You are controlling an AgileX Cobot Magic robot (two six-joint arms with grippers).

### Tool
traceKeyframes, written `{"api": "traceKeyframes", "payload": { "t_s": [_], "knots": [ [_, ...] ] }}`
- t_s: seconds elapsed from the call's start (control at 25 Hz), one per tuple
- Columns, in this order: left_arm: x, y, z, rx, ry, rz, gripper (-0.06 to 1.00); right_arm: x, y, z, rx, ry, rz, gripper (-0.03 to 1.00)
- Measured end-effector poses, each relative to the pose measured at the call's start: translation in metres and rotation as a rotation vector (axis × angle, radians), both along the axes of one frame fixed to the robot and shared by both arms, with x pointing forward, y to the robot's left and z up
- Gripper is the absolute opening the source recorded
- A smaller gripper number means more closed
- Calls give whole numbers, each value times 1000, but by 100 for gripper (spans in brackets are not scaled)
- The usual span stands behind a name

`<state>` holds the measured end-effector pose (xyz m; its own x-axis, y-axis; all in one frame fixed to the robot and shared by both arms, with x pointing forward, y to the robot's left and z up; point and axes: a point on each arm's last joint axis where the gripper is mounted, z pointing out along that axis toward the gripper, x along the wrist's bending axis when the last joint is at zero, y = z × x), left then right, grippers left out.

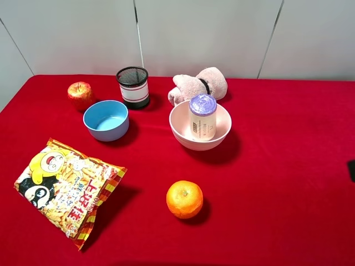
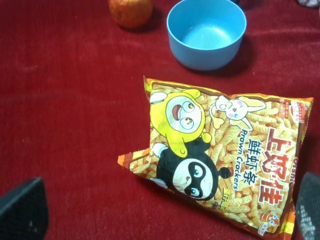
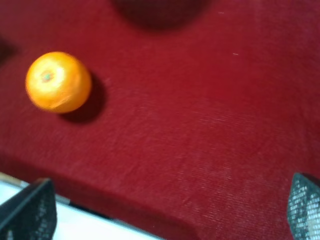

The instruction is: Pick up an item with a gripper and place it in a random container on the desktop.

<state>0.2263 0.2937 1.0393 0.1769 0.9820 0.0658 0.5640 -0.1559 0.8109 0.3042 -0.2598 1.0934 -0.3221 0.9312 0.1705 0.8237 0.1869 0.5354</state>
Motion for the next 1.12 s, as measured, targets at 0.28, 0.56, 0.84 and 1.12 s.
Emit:
{"api": "traceKeyframes", "payload": {
  "t_s": [0.28,0.56,0.84,1.12],
  "knots": [
    [0,0,0,0,0,0,100,-37,-25,-15,45,-157,-244,69],
    [0,0,0,0,0,0,100,-69,-34,-24,50,-430,-428,69],
    [0,0,0,0,0,0,100,-72,-39,-37,14,-546,-489,69],
    [0,0,0,0,0,0,100,-70,-40,-38,1,-559,-493,69]
  ]
}}
